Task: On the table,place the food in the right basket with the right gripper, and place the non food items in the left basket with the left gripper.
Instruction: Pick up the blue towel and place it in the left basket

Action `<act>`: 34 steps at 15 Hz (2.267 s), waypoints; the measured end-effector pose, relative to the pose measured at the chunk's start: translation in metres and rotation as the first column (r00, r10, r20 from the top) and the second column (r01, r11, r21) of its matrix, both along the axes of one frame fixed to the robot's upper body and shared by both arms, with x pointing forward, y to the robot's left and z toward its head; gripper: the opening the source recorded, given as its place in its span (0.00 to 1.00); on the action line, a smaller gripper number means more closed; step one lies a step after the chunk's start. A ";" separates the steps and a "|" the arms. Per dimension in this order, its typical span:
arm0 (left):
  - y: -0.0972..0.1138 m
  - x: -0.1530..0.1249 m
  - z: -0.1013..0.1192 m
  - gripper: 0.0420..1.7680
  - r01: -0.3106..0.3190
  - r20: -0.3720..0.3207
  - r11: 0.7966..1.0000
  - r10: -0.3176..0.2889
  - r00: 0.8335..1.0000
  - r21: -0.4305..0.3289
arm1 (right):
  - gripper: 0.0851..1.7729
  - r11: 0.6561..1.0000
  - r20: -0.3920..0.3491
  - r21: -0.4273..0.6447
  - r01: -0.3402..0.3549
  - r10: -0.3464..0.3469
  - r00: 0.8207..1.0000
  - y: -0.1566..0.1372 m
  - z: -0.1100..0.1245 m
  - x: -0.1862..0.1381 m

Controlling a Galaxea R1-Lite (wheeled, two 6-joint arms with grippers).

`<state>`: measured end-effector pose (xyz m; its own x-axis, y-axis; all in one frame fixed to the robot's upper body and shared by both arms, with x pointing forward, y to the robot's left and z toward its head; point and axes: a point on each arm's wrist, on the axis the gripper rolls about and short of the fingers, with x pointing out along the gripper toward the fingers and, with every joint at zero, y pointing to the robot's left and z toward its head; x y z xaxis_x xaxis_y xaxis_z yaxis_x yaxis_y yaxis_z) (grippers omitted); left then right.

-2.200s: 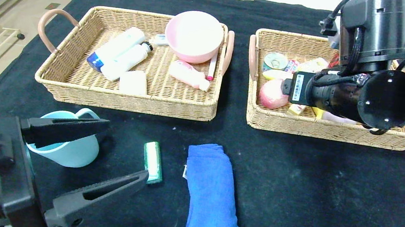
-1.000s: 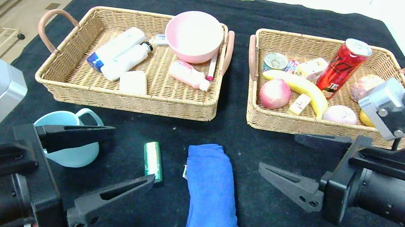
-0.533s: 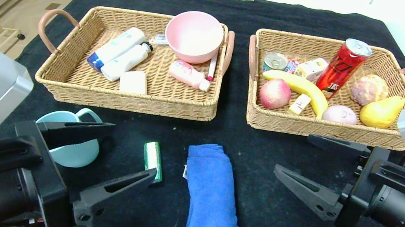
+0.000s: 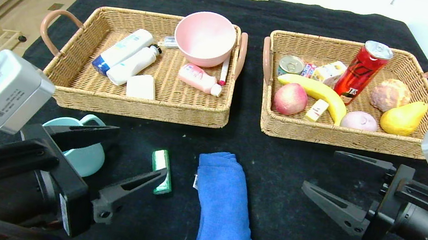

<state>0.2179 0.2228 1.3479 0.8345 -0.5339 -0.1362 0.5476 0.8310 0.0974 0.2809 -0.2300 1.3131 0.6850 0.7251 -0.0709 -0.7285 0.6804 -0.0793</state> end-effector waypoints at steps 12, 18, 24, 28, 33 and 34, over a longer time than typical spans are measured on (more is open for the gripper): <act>-0.040 0.013 0.024 0.97 -0.173 -0.158 0.984 0.178 0.971 0.043 | 0.96 0.998 0.064 0.039 0.052 -0.055 0.996 -0.010 0.011 0.004; -0.085 0.025 0.036 0.97 -0.228 -0.450 0.973 0.187 0.873 -0.038 | 0.96 0.997 0.080 0.049 0.066 -0.070 0.994 -0.014 0.015 0.003; -0.116 0.032 0.014 0.97 -0.245 -0.580 0.968 0.234 0.780 0.061 | 0.96 0.996 0.085 0.052 0.072 -0.076 0.993 -0.015 0.017 0.004; -0.126 0.036 -0.001 0.97 -0.251 -0.610 0.960 0.273 0.744 0.124 | 0.96 0.996 0.084 0.052 0.073 -0.077 0.993 -0.015 0.017 0.004; -0.141 0.040 -0.013 0.97 -0.240 -0.619 0.958 0.285 0.732 0.157 | 0.96 0.996 0.085 0.050 0.073 -0.077 0.993 -0.015 0.017 0.004; -0.144 0.041 -0.016 0.97 -0.241 -0.617 0.956 0.292 0.730 0.167 | 0.96 0.996 0.085 0.051 0.073 -0.077 0.993 -0.015 0.017 0.004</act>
<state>0.2588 0.0786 1.3320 0.6511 -0.2706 -0.7091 0.2622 0.9570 -0.1245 0.2850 -0.2449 1.3298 0.7395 0.6727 0.0248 -0.6672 0.7373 -0.1063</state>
